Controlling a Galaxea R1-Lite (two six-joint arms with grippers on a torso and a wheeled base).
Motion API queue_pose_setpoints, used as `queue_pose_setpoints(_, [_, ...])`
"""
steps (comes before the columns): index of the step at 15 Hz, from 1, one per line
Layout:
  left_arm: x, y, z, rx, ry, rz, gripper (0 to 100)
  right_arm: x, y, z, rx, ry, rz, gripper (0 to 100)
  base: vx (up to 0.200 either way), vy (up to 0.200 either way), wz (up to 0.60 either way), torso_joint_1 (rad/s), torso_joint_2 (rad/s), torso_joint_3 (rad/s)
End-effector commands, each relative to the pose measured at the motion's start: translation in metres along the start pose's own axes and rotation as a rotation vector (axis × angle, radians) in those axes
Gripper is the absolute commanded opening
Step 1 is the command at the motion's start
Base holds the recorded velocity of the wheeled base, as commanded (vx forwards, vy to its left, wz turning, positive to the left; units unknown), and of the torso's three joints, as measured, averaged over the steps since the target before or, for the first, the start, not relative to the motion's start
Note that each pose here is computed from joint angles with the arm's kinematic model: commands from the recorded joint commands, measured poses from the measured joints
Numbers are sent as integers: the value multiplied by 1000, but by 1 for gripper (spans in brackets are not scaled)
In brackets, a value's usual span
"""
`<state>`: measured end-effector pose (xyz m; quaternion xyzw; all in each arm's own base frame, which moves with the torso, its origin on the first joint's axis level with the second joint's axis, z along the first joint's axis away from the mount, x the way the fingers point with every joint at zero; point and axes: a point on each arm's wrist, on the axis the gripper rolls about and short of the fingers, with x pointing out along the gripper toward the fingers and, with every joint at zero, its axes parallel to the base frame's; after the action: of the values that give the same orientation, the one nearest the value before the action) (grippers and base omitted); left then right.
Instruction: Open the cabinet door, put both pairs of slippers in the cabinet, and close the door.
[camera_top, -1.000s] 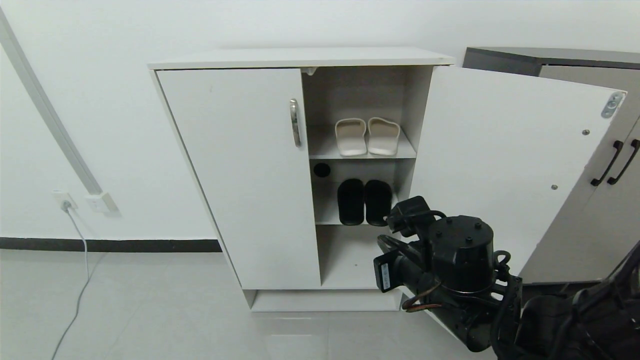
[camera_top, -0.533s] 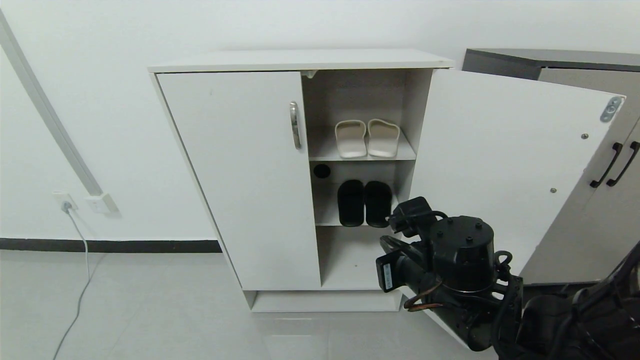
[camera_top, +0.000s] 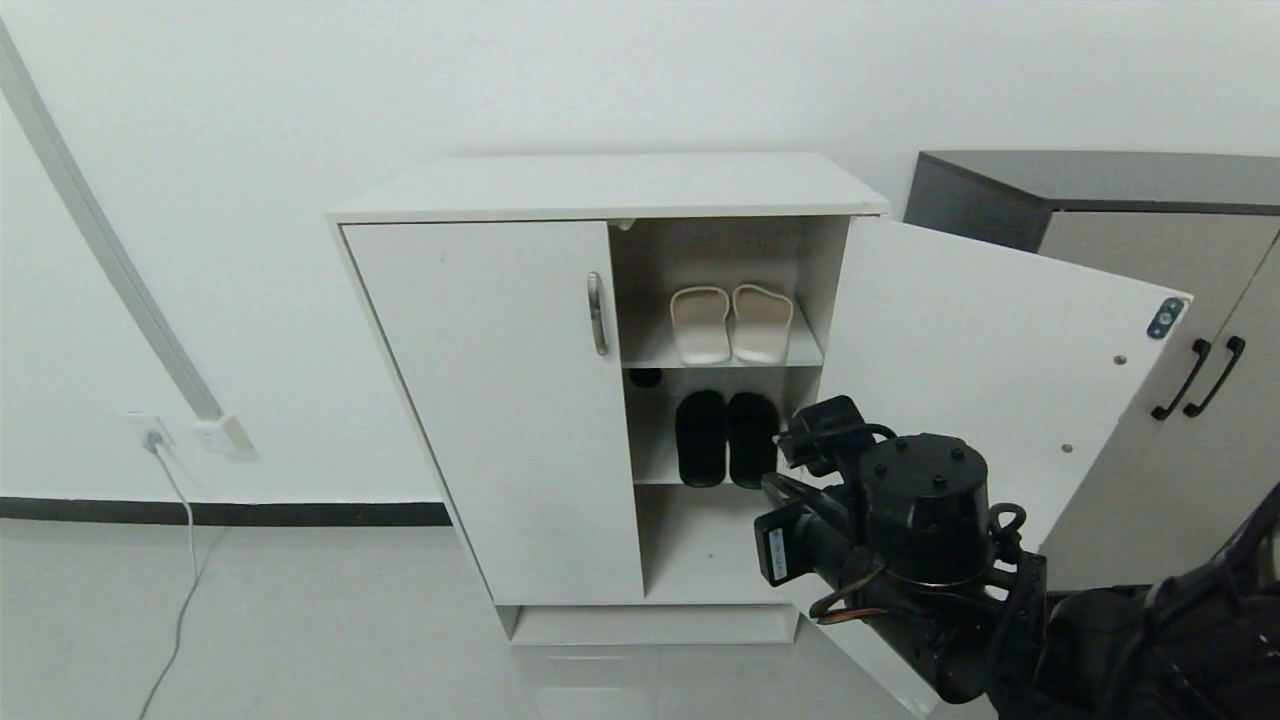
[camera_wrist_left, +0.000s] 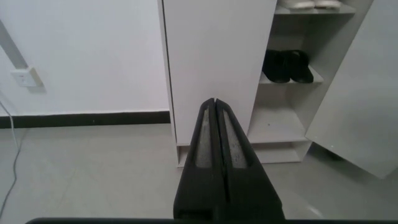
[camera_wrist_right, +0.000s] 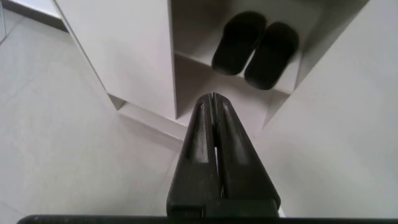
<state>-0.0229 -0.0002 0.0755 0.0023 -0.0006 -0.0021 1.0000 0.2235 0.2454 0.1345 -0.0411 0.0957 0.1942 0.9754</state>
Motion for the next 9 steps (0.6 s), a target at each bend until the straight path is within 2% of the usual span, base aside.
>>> queue_pose_setpoints(1, [0, 0, 0, 0, 1, 0, 0, 0, 0, 0, 0, 0, 0, 0, 0, 0, 0, 119, -452, -344])
queue_pose_setpoints(9, [0, 0, 0, 0, 1, 0, 0, 1, -4, -2, -1, 8, -8, 0, 0, 0, 0, 143, -475, -333])
